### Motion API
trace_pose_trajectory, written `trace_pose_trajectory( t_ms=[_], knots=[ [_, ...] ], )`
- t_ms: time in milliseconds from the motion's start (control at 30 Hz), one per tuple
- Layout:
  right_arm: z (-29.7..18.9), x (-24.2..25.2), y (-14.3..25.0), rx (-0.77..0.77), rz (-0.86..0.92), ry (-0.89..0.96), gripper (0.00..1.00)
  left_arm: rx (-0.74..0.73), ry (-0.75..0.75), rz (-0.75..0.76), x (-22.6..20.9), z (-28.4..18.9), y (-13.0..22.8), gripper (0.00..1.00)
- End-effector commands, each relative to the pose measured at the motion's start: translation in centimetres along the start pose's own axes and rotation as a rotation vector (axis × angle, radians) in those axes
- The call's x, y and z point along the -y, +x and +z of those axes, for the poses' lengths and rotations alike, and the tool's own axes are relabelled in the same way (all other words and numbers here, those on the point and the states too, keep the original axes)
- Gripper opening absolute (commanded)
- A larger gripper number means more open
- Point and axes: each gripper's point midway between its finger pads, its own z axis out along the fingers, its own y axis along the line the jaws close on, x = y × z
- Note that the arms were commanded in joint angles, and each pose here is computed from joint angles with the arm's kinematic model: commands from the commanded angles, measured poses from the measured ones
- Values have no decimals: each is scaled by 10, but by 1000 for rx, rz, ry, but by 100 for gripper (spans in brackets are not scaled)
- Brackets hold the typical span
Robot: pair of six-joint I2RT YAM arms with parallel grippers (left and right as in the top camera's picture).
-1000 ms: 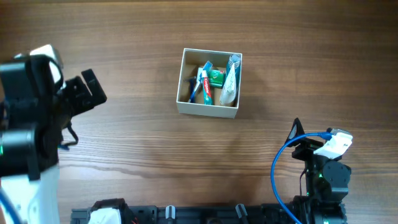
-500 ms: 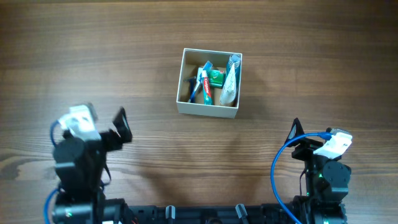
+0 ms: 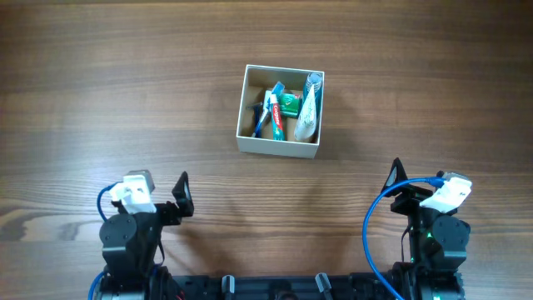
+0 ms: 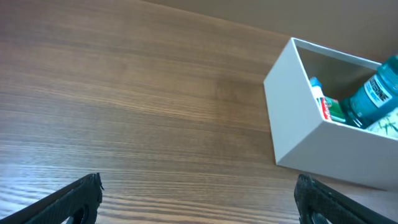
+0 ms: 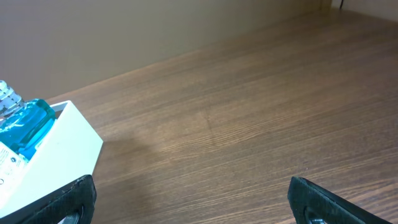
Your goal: Pack container
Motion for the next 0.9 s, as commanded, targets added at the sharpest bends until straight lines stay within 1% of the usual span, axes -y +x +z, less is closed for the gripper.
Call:
trace_pose_trajectory(
  t_ms=[0, 333, 867],
  knots=[
    [0, -1, 0, 6, 7, -9, 100, 22, 67, 26, 10, 2, 7, 100],
    [0, -1, 0, 6, 6, -9, 100, 19, 138, 54, 27, 0, 9, 100],
    [0, -1, 0, 6, 7, -9, 100, 19, 140, 55, 28, 0, 9, 100]
  ],
)
